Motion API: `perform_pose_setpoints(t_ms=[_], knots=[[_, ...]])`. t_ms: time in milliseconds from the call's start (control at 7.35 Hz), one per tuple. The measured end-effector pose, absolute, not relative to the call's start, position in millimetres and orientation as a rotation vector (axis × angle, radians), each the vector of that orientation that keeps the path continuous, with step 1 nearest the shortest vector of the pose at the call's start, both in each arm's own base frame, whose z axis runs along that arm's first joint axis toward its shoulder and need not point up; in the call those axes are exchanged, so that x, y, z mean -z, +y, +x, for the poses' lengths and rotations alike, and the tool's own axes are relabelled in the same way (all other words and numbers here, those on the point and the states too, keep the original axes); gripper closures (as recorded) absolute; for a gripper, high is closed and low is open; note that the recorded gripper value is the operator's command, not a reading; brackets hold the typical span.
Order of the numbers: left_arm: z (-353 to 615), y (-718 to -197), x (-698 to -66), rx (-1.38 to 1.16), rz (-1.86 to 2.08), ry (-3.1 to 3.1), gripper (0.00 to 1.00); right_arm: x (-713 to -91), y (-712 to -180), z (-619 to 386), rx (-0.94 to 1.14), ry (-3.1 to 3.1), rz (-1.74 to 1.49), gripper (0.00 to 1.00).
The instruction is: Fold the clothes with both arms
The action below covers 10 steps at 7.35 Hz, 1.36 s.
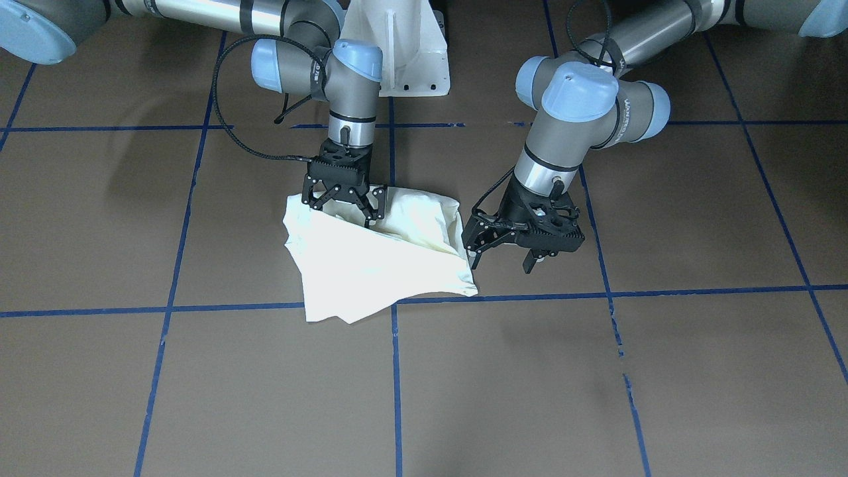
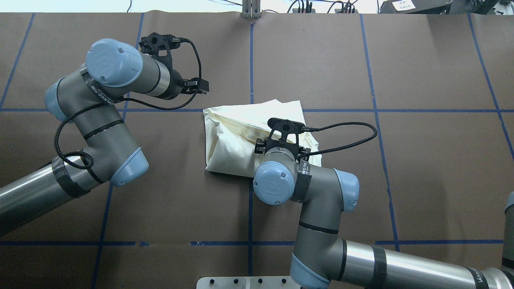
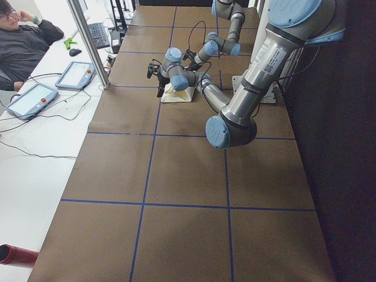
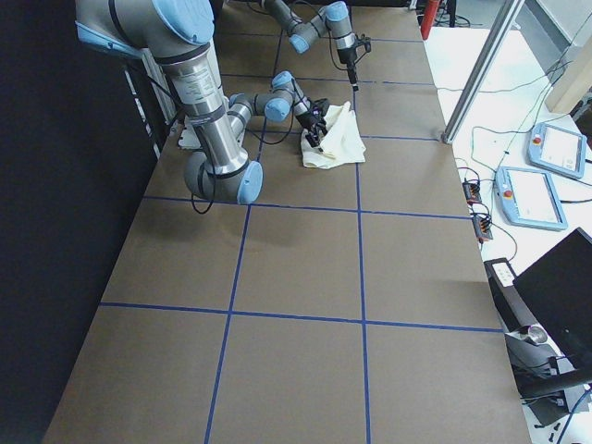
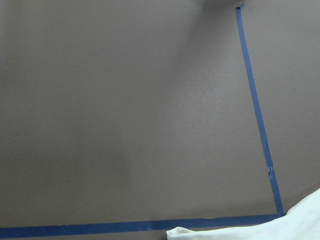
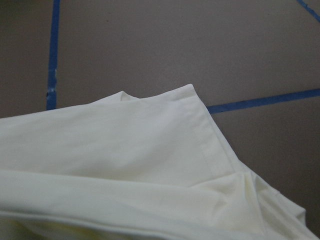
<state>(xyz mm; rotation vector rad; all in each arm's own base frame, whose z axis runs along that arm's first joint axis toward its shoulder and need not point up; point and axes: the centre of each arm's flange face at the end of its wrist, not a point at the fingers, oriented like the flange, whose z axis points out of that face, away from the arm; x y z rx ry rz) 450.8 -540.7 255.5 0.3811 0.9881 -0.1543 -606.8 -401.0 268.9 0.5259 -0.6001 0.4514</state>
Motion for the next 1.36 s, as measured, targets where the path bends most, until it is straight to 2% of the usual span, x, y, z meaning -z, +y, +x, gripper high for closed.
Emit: perform_pose_setpoints(t_ms=[544, 817, 953, 1361], knots=[[450, -540, -254, 0.157, 0.381, 0.992, 0.00, -275, -512, -570, -0.453, -0.487, 0.566, 0.01], [449, -539, -254, 0.157, 0.382, 0.993, 0.00, -257, -543, -551, -0.419, -0.581, 0.540, 0.05], [449, -539, -255, 0.157, 0.381, 0.992, 0.00, -243, -538, -548, -0.399, -0.640, 0.519, 0.16], [450, -539, -258, 0.158, 0.377, 0.988, 0.00, -244, -490, -554, -0.367, -0.705, 0.485, 0.33]])
